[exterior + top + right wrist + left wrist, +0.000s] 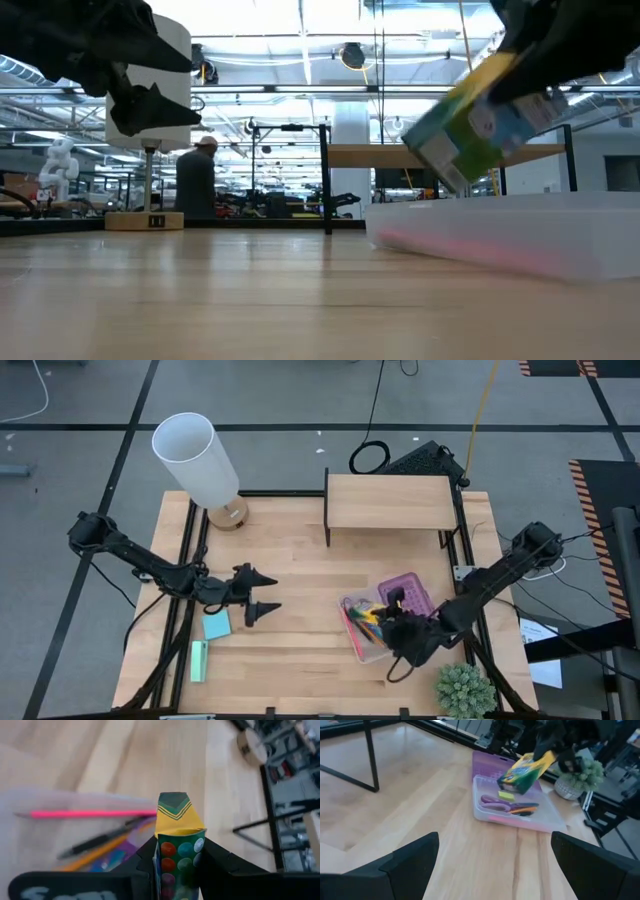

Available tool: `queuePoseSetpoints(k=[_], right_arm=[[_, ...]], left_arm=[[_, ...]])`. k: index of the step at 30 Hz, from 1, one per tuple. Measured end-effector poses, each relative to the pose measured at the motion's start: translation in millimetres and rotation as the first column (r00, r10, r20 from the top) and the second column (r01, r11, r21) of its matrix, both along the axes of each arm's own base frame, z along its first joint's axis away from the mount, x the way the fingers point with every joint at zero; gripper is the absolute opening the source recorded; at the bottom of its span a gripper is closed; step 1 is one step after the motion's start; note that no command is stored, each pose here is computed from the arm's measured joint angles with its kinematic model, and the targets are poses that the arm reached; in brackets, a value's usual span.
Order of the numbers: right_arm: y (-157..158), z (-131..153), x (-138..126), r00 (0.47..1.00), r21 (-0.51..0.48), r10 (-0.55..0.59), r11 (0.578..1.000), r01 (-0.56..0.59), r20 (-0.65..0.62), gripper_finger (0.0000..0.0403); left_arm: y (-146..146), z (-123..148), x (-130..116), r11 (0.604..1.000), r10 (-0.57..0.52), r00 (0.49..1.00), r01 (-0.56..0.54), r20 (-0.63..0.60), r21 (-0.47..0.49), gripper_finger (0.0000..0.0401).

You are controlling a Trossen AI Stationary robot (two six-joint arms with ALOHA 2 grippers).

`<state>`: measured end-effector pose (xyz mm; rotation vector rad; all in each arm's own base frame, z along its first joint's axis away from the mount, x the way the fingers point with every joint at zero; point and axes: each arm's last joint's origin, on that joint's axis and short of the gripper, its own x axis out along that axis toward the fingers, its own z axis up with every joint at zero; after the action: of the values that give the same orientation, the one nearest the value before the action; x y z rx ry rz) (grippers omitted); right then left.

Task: Pack school essentials
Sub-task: Put the yellow crayon box into the purple supply box

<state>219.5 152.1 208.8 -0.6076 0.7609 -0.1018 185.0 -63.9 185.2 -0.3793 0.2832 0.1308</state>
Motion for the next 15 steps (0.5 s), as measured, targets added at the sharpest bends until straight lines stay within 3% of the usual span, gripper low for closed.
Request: queuePoseSetpoints(k=[9,15], right_arm=[[-27,-10,16,0.991,-0.053,-0.112,0.993,0.108,-0.068,0.0091],[-36,-14,22,0.985,0.028,-0.107,0.993,0.111,-0.137,0.0091]], left_arm=[[2,1,0,0.998,0.06,0.998,-0.06,0.016,-0.012,0.0388],[2,1,0,0.998,0.065,0.998,-0.065,0.017,-0.024,0.0388]])
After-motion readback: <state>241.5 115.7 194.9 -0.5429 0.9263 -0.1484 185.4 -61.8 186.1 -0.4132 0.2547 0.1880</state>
